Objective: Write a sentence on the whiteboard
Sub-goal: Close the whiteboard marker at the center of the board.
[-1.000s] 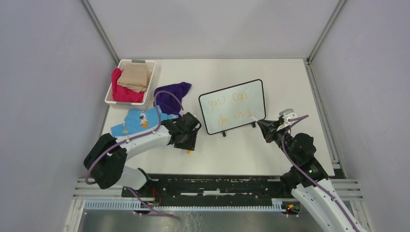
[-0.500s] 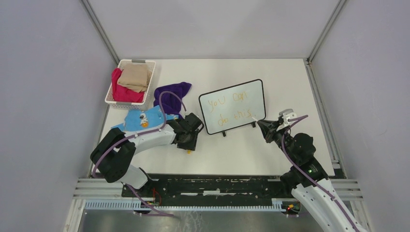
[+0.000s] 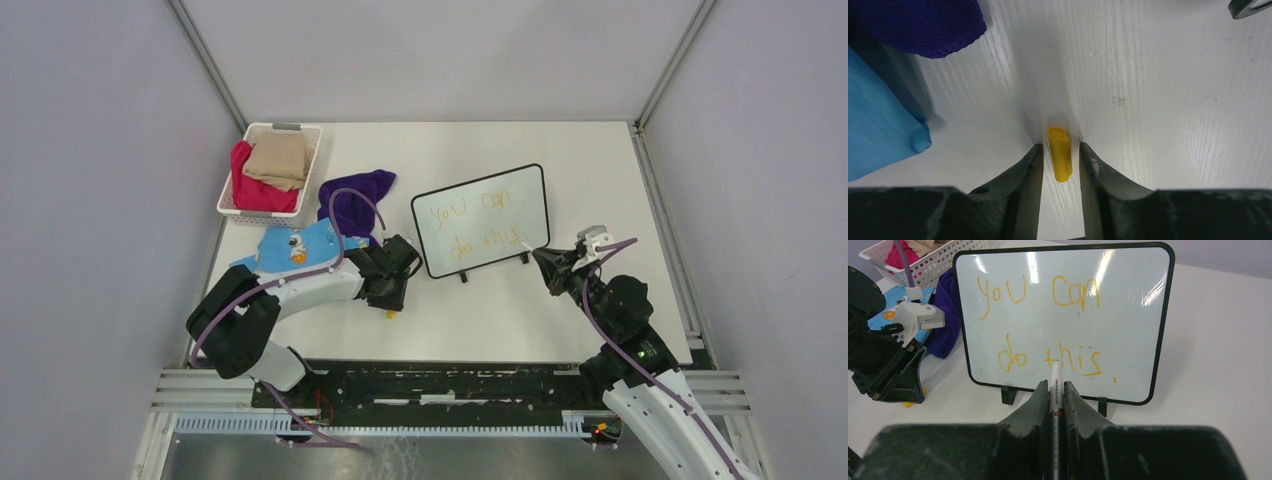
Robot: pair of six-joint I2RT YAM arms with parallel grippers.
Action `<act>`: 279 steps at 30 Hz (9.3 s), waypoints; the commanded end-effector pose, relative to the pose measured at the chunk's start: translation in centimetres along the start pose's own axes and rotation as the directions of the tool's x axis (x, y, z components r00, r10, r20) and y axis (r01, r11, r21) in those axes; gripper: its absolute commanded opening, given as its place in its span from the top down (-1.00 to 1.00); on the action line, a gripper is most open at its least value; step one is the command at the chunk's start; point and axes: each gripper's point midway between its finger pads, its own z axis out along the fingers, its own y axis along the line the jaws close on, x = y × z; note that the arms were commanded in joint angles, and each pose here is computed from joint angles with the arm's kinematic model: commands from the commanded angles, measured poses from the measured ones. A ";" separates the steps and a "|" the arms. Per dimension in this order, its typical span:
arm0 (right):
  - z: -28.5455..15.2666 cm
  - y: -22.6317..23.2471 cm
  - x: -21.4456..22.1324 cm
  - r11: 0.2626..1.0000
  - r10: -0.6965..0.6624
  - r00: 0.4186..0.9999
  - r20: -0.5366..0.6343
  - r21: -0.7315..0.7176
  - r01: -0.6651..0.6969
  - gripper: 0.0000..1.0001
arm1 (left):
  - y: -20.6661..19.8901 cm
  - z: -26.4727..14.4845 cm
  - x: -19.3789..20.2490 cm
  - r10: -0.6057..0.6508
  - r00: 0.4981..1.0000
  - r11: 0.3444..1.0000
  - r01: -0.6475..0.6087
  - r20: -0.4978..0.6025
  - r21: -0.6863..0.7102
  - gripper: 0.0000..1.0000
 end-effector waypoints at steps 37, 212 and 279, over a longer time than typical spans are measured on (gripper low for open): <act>2.4 4.7 -20.0 0.982 0.114 0.908 0.402 -0.183 -0.042 1.00 | -1.2 -29.2 -16.7 -0.312 0.572 0.933 0.034 0.759 0.358 0.96; -4.9 18.0 -25.4 0.994 -0.104 0.658 0.746 0.067 0.082 1.00 | -13.1 -44.7 -16.4 -0.807 0.570 0.025 -0.234 0.158 0.972 0.96; -4.5 17.1 -24.9 0.998 -0.055 0.665 0.744 0.043 0.035 1.00 | -14.3 -44.6 -15.1 -0.786 0.607 -0.035 -0.230 0.115 0.972 0.97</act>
